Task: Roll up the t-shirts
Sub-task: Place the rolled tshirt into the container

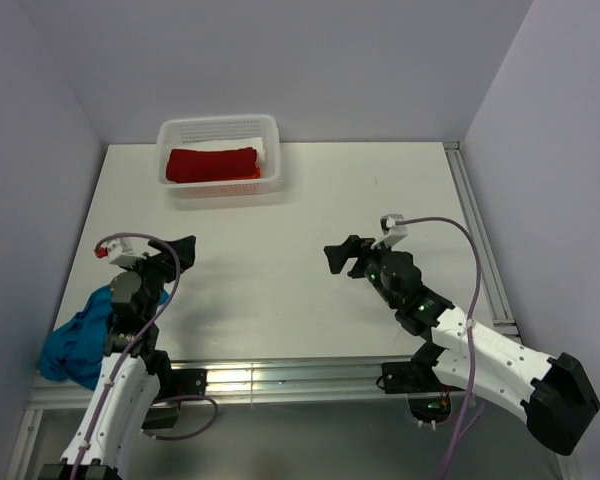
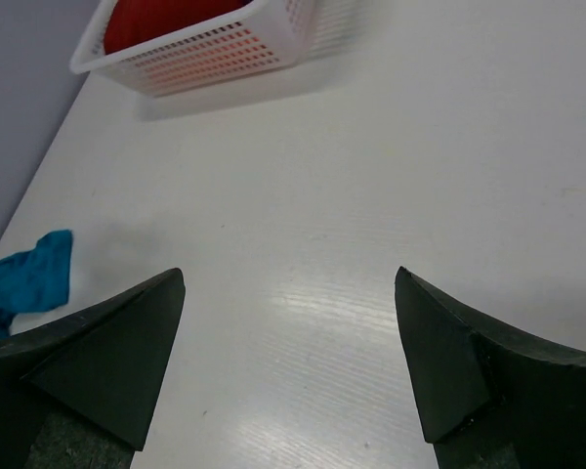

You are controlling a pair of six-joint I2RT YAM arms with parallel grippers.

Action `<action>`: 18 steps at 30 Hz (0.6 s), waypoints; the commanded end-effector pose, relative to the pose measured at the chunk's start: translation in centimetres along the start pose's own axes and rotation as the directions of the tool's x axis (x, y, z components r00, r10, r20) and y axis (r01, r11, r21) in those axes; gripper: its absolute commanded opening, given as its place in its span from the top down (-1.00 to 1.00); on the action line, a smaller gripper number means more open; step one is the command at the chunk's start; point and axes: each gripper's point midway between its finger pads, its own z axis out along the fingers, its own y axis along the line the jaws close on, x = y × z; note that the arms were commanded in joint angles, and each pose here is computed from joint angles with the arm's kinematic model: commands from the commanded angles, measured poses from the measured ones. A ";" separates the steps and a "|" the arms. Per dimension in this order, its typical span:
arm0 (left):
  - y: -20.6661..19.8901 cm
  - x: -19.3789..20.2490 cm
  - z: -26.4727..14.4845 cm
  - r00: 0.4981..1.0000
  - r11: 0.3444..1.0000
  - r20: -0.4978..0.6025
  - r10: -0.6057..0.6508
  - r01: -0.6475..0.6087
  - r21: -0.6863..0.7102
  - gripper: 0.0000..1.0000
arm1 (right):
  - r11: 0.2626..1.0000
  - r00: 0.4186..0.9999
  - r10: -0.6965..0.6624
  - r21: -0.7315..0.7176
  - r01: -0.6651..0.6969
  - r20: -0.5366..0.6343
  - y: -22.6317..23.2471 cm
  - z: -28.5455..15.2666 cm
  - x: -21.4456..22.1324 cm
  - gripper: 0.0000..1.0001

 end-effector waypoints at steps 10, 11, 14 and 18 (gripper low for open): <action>0.8 0.1 -1.4 0.995 0.999 0.095 -0.010 0.006 0.044 -0.99 | 0.989 0.986 -0.023 0.149 -0.002 0.163 -4.5 -1.6 -0.9 -0.87; 0.6 0.1 -1.4 0.996 0.999 0.094 -0.004 -0.001 0.051 -0.99 | 0.988 0.987 -0.021 0.153 -0.004 0.159 -4.6 -1.6 -0.8 -0.87; 0.2 0.3 -1.4 0.997 0.997 0.075 0.012 -0.018 0.071 -0.99 | 0.984 0.987 -0.001 0.177 -0.027 0.158 -4.9 -1.7 -0.8 -0.88; 0.2 0.3 -1.3 0.998 0.998 0.065 0.017 -0.021 0.065 -0.99 | 0.986 0.985 0.000 0.166 -0.029 0.173 -4.7 -1.8 -1.1 -0.89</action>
